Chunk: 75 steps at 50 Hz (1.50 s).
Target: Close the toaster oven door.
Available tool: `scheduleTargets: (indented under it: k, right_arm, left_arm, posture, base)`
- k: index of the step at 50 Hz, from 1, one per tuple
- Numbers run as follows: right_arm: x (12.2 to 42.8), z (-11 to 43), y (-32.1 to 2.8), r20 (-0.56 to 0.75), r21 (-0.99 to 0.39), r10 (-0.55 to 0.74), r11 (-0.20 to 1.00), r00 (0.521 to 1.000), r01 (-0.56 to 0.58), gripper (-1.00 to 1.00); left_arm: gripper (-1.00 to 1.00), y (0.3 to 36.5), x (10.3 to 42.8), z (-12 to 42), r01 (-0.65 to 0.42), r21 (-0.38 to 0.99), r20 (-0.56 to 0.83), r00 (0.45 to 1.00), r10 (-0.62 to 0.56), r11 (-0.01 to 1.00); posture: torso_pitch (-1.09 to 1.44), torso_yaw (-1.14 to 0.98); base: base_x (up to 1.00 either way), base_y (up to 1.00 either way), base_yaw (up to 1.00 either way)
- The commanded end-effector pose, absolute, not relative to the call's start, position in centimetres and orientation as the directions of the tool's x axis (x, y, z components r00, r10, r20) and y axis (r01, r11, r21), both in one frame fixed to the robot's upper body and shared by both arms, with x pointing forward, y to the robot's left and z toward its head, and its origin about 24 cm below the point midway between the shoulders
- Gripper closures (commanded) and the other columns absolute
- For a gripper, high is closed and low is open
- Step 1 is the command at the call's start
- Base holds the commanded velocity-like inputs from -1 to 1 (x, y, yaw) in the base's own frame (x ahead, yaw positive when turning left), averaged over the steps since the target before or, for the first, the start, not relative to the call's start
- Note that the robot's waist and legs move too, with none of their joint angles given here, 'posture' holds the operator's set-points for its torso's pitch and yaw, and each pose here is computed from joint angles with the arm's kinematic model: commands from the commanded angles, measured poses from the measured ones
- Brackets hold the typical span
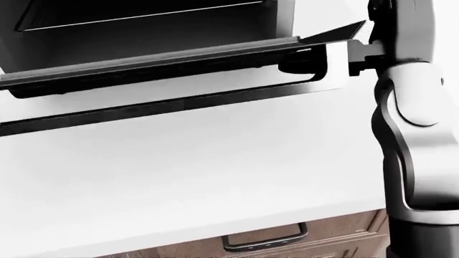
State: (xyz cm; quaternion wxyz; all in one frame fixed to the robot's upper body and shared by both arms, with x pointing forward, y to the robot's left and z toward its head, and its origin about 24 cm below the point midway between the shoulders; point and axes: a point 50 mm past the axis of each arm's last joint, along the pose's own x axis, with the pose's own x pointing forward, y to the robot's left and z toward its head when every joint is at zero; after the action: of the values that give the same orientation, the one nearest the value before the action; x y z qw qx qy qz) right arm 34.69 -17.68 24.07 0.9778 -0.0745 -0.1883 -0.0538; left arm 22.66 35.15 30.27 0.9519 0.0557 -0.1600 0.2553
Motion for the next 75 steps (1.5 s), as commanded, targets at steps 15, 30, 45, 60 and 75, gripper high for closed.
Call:
scheduleTargets:
  k: [15,30,45,60,75]
  right_arm:
    - [35.4,27.7,-17.2,0.491,-0.089,-0.145,0.972,0.859,0.215,-1.00]
    - [36.6,28.5,-17.1,0.496,-0.086,-0.177,0.964,0.850,0.251,-1.00]
    - [37.9,29.4,-16.5,0.496,-0.073,-0.197,0.961,0.846,0.266,-1.00]
    - [38.9,31.1,-15.8,0.517,-0.052,-0.204,0.962,0.831,0.268,-1.00]
    - [39.6,32.6,-15.5,0.532,-0.033,-0.213,0.962,0.820,0.271,-1.00]
  left_arm:
    - [-1.00,34.7,21.9,32.0,-0.510,0.031,0.414,0.790,0.453,0.860]
    - [-1.00,34.6,21.8,31.9,-0.508,0.035,0.414,0.791,0.450,0.861]
    - [-1.00,34.3,21.9,31.6,-0.498,0.040,0.407,0.800,0.441,0.866]
    - [-1.00,34.2,22.1,31.1,-0.495,0.051,0.395,0.808,0.438,0.867]
    - [-1.00,33.5,22.3,30.3,-0.474,0.062,0.378,0.826,0.419,0.878]
  posture:
    - [0.00,0.00]
    - [0.00,0.00]
    - [0.00,0.00]
    - [0.00,0.00]
    - [0.00,0.00]
  base:
    - [0.00,0.00,0.00]
    - [0.00,0.00,0.00]
    - [0.00,0.00,0.00]
    - [0.00,0.00,0.00]
    - [0.00,0.00,0.00]
